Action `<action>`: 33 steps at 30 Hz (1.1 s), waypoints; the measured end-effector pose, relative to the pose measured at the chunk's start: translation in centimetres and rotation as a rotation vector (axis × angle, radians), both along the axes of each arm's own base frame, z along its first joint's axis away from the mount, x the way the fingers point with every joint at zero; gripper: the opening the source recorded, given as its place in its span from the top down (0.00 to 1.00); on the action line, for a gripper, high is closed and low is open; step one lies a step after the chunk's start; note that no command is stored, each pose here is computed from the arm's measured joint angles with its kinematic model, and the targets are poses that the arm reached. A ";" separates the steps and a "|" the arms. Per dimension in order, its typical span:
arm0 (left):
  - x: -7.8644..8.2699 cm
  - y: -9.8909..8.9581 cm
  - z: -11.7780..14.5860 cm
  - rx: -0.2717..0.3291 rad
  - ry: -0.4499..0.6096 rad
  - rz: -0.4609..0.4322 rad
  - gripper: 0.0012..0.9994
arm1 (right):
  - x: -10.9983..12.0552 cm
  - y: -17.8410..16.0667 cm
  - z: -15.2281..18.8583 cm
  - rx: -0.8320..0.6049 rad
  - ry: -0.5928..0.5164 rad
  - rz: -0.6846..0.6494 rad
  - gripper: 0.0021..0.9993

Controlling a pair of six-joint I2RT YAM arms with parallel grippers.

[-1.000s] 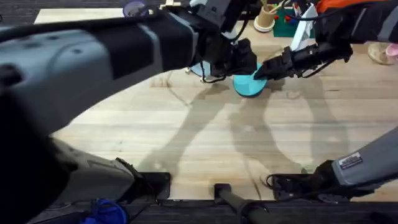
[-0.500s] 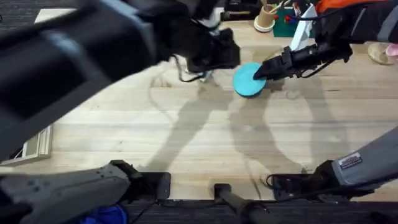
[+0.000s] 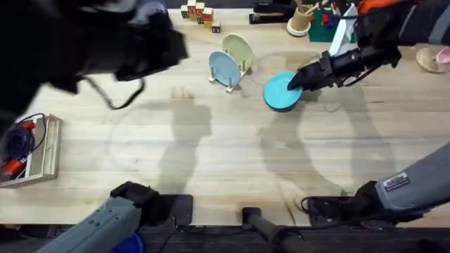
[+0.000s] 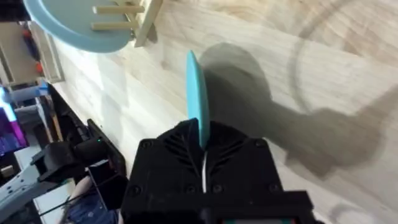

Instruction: Pick up the plates from the table one by one and place each into a slot on the dish rack.

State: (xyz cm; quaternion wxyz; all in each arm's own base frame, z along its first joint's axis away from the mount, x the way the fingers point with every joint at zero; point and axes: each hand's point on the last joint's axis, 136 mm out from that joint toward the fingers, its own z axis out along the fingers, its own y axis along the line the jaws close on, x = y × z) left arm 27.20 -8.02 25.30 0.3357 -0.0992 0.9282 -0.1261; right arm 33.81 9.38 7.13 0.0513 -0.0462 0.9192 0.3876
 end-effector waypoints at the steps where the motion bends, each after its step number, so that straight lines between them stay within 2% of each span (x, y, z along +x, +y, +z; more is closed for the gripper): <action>1: -0.2 1.0 0.3 0.024 -0.012 0.025 0.96 | 0.1 0.0 0.3 0.000 0.000 0.000 0.97; 6: -1.4 5.1 1.1 0.138 -0.046 0.123 0.96 | 1.6 -0.1 2.2 -0.003 -0.038 0.000 0.97; 10: -1.7 6.9 1.0 0.190 -0.036 0.175 0.96 | 2.5 -0.2 3.5 -0.006 -0.069 0.000 0.97; 11: -1.8 7.1 1.0 0.200 -0.032 0.180 0.94 | 2.7 -0.2 3.7 -0.007 -0.074 0.000 0.97; 12: -1.9 7.3 0.9 0.206 -0.029 0.184 0.88 | 2.8 -0.3 3.9 -0.007 -0.077 0.000 0.97; 13: -2.0 7.6 0.8 0.224 -0.023 0.185 0.01 | 3.2 -0.3 4.9 -0.008 -0.087 0.000 0.97; 24: -2.0 7.7 0.8 0.230 -0.024 0.187 0.01 | 3.1 -1.0 5.7 -0.081 -0.077 0.004 0.97; 28: -2.0 7.7 0.8 0.231 -0.024 0.188 0.01 | 3.3 -1.3 8.5 -0.133 -0.149 0.024 0.97; 33: -2.0 7.7 0.8 0.231 -0.024 0.188 0.01 | 4.4 -1.0 12.7 -0.170 -0.295 0.050 0.97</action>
